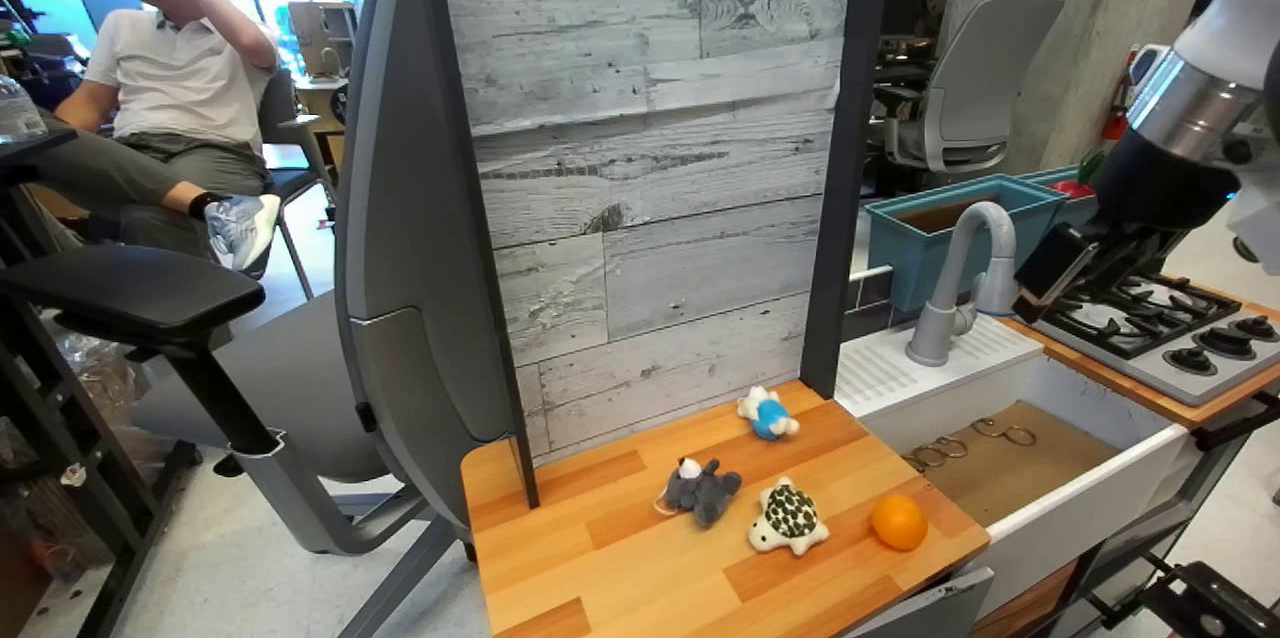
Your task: Turn the faucet to the left
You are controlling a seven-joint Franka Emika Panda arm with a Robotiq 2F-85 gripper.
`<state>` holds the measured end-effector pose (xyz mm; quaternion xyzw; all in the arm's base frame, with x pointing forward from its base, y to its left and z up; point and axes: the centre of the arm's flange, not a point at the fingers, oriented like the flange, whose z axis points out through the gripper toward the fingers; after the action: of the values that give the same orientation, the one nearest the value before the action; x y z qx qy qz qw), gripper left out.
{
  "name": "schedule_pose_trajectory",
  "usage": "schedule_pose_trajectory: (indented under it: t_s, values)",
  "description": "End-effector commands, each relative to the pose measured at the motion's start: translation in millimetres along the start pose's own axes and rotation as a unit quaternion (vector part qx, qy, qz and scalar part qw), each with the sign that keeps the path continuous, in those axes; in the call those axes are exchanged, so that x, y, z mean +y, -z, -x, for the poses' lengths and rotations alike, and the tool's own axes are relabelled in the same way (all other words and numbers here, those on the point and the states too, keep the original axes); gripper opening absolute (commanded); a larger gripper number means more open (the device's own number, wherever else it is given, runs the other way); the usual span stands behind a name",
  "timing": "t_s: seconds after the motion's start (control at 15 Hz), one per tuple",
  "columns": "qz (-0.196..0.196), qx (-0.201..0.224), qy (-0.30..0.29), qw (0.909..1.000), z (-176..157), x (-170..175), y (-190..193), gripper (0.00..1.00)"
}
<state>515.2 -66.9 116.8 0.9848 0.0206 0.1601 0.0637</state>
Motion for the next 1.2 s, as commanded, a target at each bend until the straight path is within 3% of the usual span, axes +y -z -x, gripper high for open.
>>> schedule_pose_trajectory:
  t_s: [0.0,0.33,0.67,0.8,1.13]
  values:
    - [0.014,0.045,0.006,0.9989,-12.7,-9.0,-22.6,1.00]
    - [0.005,0.092,0.026,0.9954,-24.0,-23.3,-26.9,1.00]
    - [-0.006,0.075,0.030,0.9967,-21.3,-32.2,-36.8,1.00]
    - [-0.011,0.090,0.025,0.9956,-24.7,-35.5,-34.9,1.00]
    - [-0.065,0.109,0.014,0.9918,-37.3,-53.9,-9.5,1.00]
